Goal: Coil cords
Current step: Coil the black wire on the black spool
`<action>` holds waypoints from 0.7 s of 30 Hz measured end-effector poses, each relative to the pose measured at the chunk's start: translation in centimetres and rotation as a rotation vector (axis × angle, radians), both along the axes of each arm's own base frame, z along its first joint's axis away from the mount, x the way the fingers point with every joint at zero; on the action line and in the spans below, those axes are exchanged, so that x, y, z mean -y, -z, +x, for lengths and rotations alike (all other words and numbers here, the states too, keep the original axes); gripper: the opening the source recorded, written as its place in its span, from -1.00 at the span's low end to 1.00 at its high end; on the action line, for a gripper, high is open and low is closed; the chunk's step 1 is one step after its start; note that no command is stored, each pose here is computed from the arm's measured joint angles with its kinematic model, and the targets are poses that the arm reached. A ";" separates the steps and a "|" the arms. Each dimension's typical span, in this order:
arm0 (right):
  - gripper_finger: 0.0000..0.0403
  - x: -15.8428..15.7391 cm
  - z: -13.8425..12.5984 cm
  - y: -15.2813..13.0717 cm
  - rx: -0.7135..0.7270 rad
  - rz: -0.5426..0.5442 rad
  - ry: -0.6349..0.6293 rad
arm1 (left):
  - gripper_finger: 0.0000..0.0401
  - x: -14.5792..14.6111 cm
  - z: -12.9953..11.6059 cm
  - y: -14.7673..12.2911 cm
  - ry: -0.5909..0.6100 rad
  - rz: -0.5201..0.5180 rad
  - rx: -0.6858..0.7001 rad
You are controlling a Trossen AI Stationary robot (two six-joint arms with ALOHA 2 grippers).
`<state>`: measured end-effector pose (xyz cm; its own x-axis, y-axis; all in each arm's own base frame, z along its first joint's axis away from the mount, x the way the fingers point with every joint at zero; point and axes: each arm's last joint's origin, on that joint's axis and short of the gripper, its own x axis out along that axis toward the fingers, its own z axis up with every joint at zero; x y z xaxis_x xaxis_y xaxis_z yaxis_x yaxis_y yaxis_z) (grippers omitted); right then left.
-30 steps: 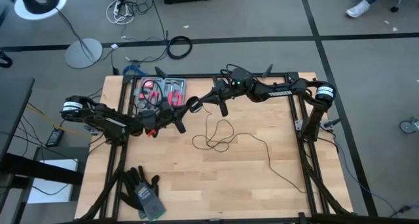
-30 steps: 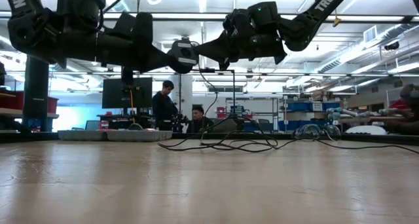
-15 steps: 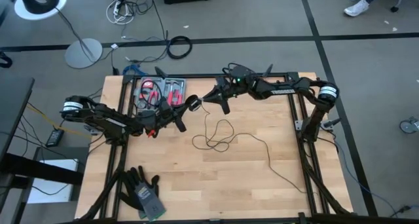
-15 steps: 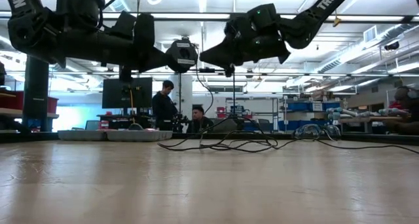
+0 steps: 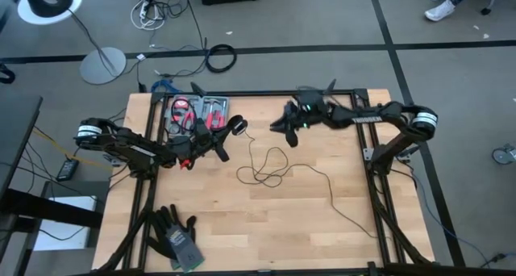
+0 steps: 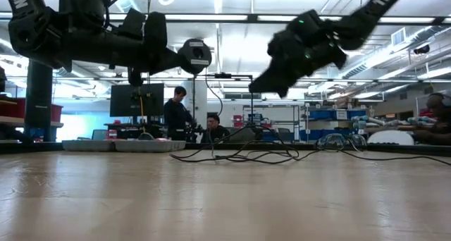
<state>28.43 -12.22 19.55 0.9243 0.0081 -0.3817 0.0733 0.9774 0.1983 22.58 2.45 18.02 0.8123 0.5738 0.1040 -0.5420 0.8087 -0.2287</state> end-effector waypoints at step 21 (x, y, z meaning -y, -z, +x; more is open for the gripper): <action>-0.70 -8.5 4.8 5.2 0.076 -0.377 0.278 | -1.00 -0.1 -0.1 -0.2 -0.041 -0.027 0.032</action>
